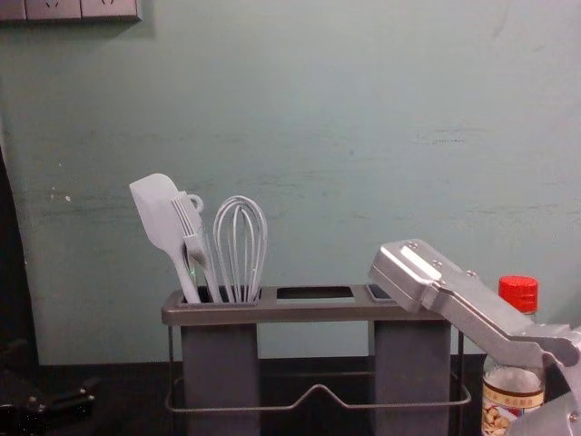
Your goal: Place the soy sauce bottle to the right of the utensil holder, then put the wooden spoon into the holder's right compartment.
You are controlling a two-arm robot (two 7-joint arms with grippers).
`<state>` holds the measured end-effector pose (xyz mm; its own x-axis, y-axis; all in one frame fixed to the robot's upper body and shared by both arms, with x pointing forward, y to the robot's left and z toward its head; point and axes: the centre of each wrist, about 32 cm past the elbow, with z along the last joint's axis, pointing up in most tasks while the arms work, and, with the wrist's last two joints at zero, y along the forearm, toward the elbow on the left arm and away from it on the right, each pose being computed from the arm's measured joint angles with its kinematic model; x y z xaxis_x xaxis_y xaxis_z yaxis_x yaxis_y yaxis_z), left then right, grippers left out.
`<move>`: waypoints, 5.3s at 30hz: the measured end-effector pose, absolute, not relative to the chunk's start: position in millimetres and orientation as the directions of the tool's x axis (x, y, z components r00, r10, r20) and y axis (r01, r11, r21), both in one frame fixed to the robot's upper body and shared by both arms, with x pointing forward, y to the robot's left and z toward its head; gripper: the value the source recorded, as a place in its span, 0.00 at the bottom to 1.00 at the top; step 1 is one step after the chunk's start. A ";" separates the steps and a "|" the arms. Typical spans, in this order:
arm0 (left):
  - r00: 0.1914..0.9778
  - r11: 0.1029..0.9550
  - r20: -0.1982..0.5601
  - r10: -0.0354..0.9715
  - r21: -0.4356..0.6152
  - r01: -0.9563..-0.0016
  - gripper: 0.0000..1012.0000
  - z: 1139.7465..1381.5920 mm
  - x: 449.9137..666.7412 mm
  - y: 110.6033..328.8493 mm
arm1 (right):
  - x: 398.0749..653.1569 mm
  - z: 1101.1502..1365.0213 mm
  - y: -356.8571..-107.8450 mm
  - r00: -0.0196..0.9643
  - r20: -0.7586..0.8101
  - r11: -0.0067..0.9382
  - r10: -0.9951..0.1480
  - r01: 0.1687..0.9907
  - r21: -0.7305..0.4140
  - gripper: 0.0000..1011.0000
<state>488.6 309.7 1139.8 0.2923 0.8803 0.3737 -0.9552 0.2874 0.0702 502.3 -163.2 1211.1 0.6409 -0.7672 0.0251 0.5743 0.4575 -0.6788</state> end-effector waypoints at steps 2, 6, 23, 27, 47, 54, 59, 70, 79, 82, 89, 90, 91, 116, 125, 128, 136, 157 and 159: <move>0.292 0.287 0.374 0.880 0.070 -0.955 0.99 1139.8 488.6 309.7 | 502.3 1211.1 -163.1 0.640 0.026 0.457 -0.768 0.575 -0.678 0.89; 0.292 0.287 0.374 0.880 0.070 -0.955 0.99 1139.8 488.6 309.7 | 501.4 1211.0 -163.9 0.636 0.026 0.454 -0.771 0.578 -0.678 0.83; 0.292 0.287 0.374 0.880 0.070 -0.955 0.99 1139.8 488.6 309.7 | 460.8 1245.0 -186.0 0.631 0.046 0.494 -0.774 0.647 -0.581 0.83; 0.292 0.287 0.374 0.880 0.070 -0.955 0.99 1139.8 488.6 309.7 | 443.7 1253.0 -198.3 0.618 0.049 0.511 -0.785 0.690 -0.513 0.83; 0.292 0.287 0.374 0.880 0.070 -0.955 0.99 1139.8 488.6 309.7 | 388.9 1230.1 -236.4 0.491 0.197 0.514 -0.848 0.853 0.086 0.83; 0.292 0.287 0.374 0.880 0.070 -0.955 0.99 1139.8 488.6 309.7 | 384.4 1218.7 -239.5 0.484 0.230 0.528 -0.845 0.825 0.203 0.83; 0.292 0.287 0.374 0.880 0.070 -0.955 0.99 1139.8 488.6 309.7 | 383.3 1215.8 -239.3 0.483 0.233 0.529 -0.844 0.822 0.210 0.83; 0.292 0.287 0.374 0.880 0.070 -0.955 0.99 1139.8 488.6 309.7 | 383.6 1216.1 -239.2 0.482 0.232 0.528 -0.845 0.823 0.211 0.83; 0.292 0.287 0.374 0.880 0.070 -0.955 0.99 1139.8 488.6 309.7 | 383.8 1216.4 -239.3 0.482 0.232 0.527 -0.845 0.823 0.210 0.83; 0.292 0.287 0.374 0.880 0.070 -0.955 0.99 1139.8 488.6 309.7 | 383.9 1216.6 -239.4 0.482 0.232 0.527 -0.845 0.823 0.211 0.83; 0.292 0.287 0.374 0.880 0.070 -0.955 0.99 1139.8 488.6 309.7 | 403.8 1232.1 -239.4 0.473 0.246 0.530 -0.846 0.801 0.279 0.83; 0.292 0.287 0.374 0.880 0.070 -0.955 0.99 1139.8 488.6 309.7 | 406.9 1234.3 -239.1 0.472 0.250 0.531 -0.845 0.798 0.286 0.83; 0.292 0.287 0.374 0.880 0.070 -0.955 0.99 1139.8 488.6 309.7 | 410.7 1236.4 -238.8 0.472 0.254 0.532 -0.845 0.795 0.292 0.83; 0.292 0.287 0.374 0.880 0.070 -0.955 0.99 1139.8 488.6 309.7 | 549.3 1244.9 -207.1 0.571 0.186 0.590 -0.799 0.689 0.420 0.83; 0.292 0.287 0.374 0.880 0.070 -0.955 0.99 1139.8 488.6 309.7 | 568.0 1245.2 -192.6 0.581 0.187 0.599 -0.792 0.680 0.423 0.83; 0.292 0.287 0.374 0.880 0.070 -0.955 0.99 1139.8 488.6 309.6 | 570.4 1240.7 -189.3 0.581 0.181 0.597 -0.793 0.684 0.420 0.83; 0.292 0.287 0.374 0.880 0.070 -0.955 0.99 1139.8 488.6 309.7 | 571.9 1219.5 -186.4 0.579 0.162 0.588 -0.799 0.696 0.412 0.83; 0.292 0.287 0.374 0.880 0.070 -0.955 0.99 1139.8 488.6 309.7 | 560.0 1180.5 -193.7 0.580 0.142 0.587 -0.802 0.724 0.363 0.83; 0.292 0.287 0.374 0.880 0.070 -0.955 0.99 1139.8 488.6 309.7 | 559.6 1179.7 -193.7 0.580 0.141 0.588 -0.802 0.724 0.361 0.83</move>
